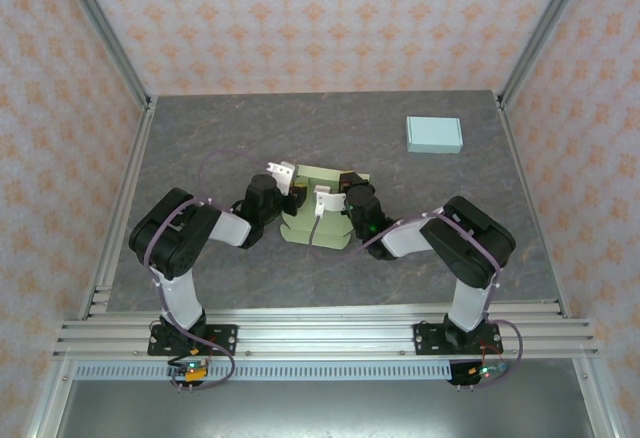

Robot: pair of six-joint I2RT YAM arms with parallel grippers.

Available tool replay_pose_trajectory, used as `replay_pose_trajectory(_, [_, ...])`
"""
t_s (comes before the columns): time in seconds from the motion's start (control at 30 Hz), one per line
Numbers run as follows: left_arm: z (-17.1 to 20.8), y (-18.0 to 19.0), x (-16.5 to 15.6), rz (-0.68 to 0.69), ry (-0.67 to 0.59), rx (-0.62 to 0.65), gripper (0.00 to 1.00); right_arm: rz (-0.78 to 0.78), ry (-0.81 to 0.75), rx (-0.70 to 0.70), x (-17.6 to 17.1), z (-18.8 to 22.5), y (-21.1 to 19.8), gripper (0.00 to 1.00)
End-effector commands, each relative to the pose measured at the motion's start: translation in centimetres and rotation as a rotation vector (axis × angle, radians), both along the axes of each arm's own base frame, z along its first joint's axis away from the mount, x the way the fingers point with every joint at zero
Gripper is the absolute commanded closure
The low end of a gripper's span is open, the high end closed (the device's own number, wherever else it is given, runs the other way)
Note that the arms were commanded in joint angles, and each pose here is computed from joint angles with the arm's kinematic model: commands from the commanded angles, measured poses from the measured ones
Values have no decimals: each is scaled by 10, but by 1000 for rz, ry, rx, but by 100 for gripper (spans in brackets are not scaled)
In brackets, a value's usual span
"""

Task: Fold the paper box

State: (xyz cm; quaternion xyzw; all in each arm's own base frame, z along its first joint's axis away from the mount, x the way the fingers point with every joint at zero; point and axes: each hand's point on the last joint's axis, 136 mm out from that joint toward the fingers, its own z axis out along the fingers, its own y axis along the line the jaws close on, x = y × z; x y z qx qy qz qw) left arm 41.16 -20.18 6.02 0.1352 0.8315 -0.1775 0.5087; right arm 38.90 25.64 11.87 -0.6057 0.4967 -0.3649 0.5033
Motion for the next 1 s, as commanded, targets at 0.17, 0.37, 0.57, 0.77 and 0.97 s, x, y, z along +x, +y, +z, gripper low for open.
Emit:
replay_pose_trajectory(0.17, [6,-7,8,1,-23,-7,82,88,58,16,-31,-8,23,95])
replay_pose_trajectory(0.37, [5,-5,10,32,-25,4,91,120,69,55,-48,-1,32,95])
replay_pose_trajectory(0.57, [4,8,9,151,-38,77,100,90,73,68,-51,-5,28,93])
replay_pose_trajectory(0.77, [4,9,1,192,-31,61,94,53,70,124,-48,-2,25,92])
replay_pose_trajectory(0.97, [14,-3,-3,120,-71,-3,71,116,100,108,-58,-8,28,92])
